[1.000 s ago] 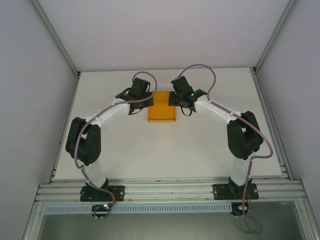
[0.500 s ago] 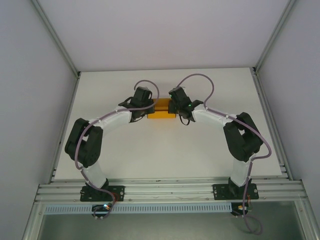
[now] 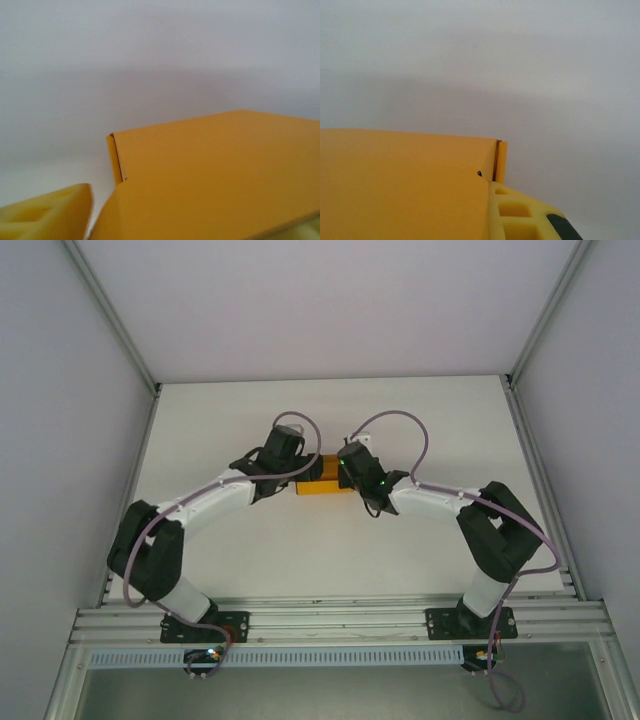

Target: Assemble paper box

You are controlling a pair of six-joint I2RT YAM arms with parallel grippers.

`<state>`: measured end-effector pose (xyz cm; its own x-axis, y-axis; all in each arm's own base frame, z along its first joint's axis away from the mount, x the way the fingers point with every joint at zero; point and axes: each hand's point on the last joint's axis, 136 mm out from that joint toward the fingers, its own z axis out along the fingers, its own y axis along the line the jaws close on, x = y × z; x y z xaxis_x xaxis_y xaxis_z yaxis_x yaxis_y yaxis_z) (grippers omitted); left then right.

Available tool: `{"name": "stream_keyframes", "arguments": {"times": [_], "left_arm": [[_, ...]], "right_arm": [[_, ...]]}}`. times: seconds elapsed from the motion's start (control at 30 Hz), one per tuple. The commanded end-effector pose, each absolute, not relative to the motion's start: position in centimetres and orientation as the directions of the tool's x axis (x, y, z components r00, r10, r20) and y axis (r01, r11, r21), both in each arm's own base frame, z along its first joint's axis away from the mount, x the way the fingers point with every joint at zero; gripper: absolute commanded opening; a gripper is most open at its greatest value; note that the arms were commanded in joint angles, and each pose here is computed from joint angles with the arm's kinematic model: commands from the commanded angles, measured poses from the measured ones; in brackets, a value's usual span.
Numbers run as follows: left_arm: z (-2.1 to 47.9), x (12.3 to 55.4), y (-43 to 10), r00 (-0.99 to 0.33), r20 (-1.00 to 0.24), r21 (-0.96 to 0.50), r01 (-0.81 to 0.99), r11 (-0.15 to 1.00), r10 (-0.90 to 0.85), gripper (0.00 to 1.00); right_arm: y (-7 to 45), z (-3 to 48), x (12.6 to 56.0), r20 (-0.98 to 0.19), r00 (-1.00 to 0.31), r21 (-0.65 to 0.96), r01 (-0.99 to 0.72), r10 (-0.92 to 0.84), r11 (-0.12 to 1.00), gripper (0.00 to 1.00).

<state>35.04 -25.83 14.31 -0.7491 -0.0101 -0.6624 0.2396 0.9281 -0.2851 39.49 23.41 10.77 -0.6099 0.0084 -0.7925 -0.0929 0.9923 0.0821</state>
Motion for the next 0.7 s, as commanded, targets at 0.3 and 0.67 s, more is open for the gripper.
{"name": "stream_keyframes", "arguments": {"times": [0.3, 0.67], "left_arm": [[18.4, 34.1, -21.5, -0.733, -0.653, -0.357, 0.080, 0.931, -0.188, 1.00], [10.6, 37.1, -22.3, -0.872, -0.383, -0.563, -0.042, 0.825, -0.306, 0.98]], "right_arm": [[23.5, 9.2, 36.9, -0.823, -0.559, -0.014, -0.160, -0.102, 0.987, 0.02], [23.8, 7.6, 34.9, -0.829, -0.546, -0.026, -0.179, -0.121, 0.984, 0.06]]}}
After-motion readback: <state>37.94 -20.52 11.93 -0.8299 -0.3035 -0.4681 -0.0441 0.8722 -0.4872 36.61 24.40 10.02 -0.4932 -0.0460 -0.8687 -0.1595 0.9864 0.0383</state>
